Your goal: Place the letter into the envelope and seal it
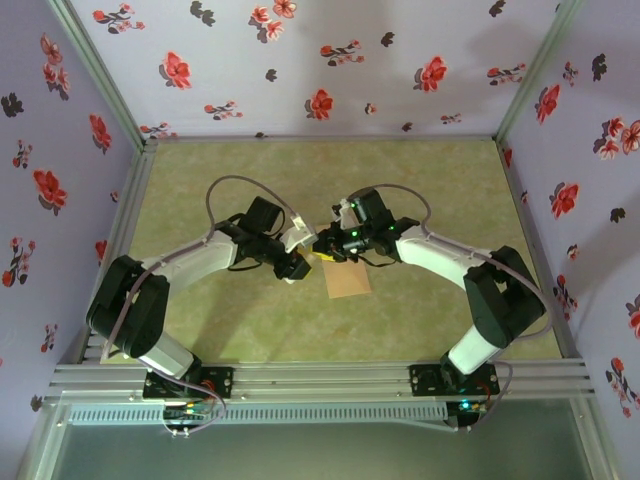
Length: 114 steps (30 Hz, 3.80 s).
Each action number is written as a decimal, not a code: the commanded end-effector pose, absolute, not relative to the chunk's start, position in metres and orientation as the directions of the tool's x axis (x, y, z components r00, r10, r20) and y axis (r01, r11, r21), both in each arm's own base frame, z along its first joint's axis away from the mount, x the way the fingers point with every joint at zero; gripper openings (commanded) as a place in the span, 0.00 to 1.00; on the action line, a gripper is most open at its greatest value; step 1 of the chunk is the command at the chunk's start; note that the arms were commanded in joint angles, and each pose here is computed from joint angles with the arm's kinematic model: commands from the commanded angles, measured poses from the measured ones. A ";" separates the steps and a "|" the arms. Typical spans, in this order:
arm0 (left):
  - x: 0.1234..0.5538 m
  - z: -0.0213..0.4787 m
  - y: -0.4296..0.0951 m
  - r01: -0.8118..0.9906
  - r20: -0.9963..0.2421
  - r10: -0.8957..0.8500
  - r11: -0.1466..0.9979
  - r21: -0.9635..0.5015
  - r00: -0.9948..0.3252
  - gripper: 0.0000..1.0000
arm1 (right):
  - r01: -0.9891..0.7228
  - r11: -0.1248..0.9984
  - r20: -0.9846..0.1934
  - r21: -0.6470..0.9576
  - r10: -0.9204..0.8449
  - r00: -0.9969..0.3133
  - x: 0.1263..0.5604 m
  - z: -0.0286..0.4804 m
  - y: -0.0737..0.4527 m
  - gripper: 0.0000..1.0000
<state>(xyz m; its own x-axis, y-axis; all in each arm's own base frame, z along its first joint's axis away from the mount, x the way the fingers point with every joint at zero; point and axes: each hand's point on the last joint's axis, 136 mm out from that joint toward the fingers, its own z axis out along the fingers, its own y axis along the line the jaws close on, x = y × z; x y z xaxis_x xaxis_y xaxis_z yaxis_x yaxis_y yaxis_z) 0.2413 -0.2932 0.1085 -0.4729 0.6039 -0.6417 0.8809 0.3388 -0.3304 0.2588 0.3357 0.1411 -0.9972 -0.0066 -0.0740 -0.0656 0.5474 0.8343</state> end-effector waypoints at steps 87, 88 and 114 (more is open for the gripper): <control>0.261 0.184 -0.338 0.954 -0.861 0.416 0.189 -0.233 -0.292 0.00 | -0.112 0.529 -0.044 0.841 -0.140 -0.989 0.237 0.172 0.326 0.23; 0.262 0.184 -0.337 0.951 -0.859 0.413 0.195 -0.240 -0.301 0.00 | -0.112 0.526 -0.041 0.843 -0.145 -0.989 0.235 0.171 0.328 0.23; 0.291 0.087 -0.250 0.458 -0.532 0.238 0.825 -0.330 -0.813 0.00 | -0.091 0.611 -0.153 0.787 0.051 -0.987 0.307 0.180 0.285 0.25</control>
<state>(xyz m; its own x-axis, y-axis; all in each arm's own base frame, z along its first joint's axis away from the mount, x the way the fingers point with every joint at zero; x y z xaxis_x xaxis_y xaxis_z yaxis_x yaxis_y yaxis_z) 0.2734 -0.2664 0.0911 -0.7420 0.3410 -0.5772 0.6082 0.7047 -0.3654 0.2983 0.2975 0.1667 -0.9935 0.0233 -0.1115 -0.0750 0.6029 0.7943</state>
